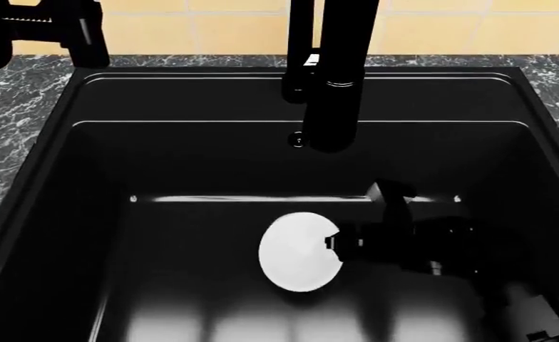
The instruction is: Pick the cup and bowl from the sink and place them on the counter for drying.
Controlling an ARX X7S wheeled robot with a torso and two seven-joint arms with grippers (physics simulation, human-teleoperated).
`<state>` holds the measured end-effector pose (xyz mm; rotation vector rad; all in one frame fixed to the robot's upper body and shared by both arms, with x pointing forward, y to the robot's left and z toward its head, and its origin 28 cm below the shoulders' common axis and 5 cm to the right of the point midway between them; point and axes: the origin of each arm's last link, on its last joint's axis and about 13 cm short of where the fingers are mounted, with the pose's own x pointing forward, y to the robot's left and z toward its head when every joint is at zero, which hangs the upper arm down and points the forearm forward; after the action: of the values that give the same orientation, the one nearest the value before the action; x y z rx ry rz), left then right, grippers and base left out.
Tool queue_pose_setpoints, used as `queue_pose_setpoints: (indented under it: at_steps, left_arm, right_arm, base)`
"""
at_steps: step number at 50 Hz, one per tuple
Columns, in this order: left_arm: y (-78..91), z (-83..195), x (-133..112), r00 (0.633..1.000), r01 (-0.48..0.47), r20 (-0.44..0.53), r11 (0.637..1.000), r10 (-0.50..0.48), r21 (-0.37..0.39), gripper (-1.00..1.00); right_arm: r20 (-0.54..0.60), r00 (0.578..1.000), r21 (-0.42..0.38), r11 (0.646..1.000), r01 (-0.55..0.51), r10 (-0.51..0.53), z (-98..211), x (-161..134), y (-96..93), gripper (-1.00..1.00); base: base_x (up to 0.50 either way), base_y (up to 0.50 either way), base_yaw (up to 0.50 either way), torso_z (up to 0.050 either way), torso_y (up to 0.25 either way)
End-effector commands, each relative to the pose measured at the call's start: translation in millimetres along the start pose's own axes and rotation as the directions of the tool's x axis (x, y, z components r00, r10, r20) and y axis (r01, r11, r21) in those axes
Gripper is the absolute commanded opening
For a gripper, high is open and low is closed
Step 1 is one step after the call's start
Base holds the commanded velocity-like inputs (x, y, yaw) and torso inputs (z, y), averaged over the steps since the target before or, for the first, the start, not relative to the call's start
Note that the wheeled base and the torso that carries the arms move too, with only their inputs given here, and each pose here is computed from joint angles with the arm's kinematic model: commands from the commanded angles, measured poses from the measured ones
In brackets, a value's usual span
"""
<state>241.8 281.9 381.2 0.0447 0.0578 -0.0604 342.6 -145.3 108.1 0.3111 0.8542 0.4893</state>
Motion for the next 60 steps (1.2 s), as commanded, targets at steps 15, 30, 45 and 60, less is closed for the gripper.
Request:
queue_pose_setpoints:
  at_steps: [15, 30, 45, 60]
  left_arm:
    - [2.4, 0, 3, 1.0, -0.004, 0.006, 1.0, 0.004, -0.003, 1.0]
    - [1.1, -1, 6, 0.999, -0.027, 0.028, 0.999, 0.029, -0.046, 1.0]
    - [1.1, -6, 6, 0.999, -0.017, 0.03, 0.998, 0.019, -0.053, 1.0]
    - [-1.7, -11, 9, 1.0, -0.003, 0.025, 0.999, 0.004, -0.054, 1.0]
  right_arm:
    - [0.102, 0.995, -0.084, 0.996, 0.013, -0.005, 33, -48, 23.5, -1.0]
    - [0.065, 0.997, -0.115, 0.993, 0.036, -0.028, 39, -84, 32.8, -1.0]
    - [0.074, 0.995, -0.107, 0.991, 0.081, -0.074, 39, -107, 35.1, -1.0]
    - [0.11, 0.99, -0.056, 0.994, 0.094, -0.087, 34, -112, 31.5, -1.0]
  base:
    - [0.0, 0.0, 0.0, 0.0, 0.0]
    - [0.0, 0.0, 0.0, 0.0, 0.033]
    - [0.0, 0.0, 0.0, 0.0, 0.25]
    - [0.0, 0.0, 0.0, 0.0, 0.249]
